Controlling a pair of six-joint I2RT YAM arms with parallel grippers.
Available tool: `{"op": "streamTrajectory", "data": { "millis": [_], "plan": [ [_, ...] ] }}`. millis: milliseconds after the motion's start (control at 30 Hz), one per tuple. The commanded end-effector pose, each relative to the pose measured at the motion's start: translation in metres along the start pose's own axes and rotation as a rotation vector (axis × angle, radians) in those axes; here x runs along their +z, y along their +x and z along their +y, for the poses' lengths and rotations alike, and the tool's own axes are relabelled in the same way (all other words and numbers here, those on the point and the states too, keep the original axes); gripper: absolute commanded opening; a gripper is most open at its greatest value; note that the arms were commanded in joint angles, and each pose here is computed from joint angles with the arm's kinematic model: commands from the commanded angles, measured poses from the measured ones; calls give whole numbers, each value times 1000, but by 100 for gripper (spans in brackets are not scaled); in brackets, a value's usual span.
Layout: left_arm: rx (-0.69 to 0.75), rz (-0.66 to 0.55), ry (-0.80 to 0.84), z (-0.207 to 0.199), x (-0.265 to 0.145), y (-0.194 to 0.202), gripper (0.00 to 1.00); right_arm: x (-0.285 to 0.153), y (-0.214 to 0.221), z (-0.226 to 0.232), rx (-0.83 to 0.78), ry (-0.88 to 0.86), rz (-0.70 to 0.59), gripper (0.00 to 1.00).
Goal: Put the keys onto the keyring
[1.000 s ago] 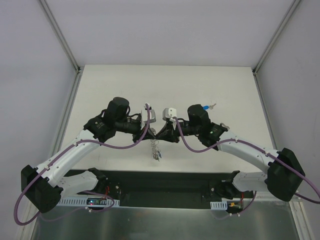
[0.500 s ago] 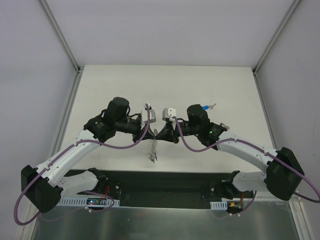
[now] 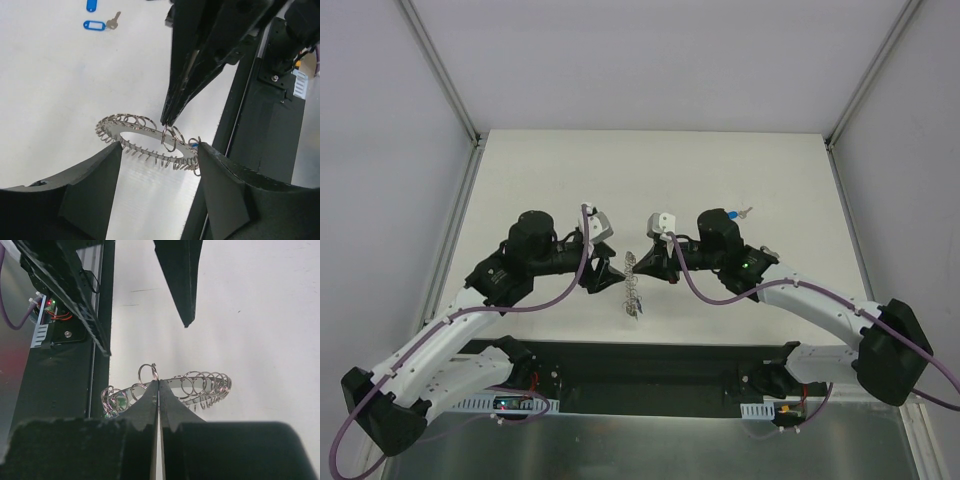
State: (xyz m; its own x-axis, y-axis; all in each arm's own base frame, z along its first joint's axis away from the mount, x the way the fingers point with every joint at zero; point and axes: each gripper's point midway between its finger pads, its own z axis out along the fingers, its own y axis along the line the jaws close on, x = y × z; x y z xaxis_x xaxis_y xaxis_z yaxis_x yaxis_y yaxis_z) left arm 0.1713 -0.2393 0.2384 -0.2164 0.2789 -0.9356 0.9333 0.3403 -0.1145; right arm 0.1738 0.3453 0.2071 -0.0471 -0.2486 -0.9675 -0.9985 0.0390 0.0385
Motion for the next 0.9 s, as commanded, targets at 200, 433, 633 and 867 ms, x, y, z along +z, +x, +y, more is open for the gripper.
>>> {"op": "streamTrajectory", "data": {
  "millis": [200,433,633,867],
  "plan": [
    [-328,-25,-91,12,19,16,53,-7,-32,-5,-75,50,-74,1],
    [-409,-23,10,-4,28,12,42,-7,-32,-8,-67,69,-70,1],
    [-452,-11,45,-9,31,13,35,-9,-32,-10,-67,84,-70,1],
    [-494,11,41,-10,34,21,40,-9,-30,-14,-57,111,-65,1]
  ]
}}
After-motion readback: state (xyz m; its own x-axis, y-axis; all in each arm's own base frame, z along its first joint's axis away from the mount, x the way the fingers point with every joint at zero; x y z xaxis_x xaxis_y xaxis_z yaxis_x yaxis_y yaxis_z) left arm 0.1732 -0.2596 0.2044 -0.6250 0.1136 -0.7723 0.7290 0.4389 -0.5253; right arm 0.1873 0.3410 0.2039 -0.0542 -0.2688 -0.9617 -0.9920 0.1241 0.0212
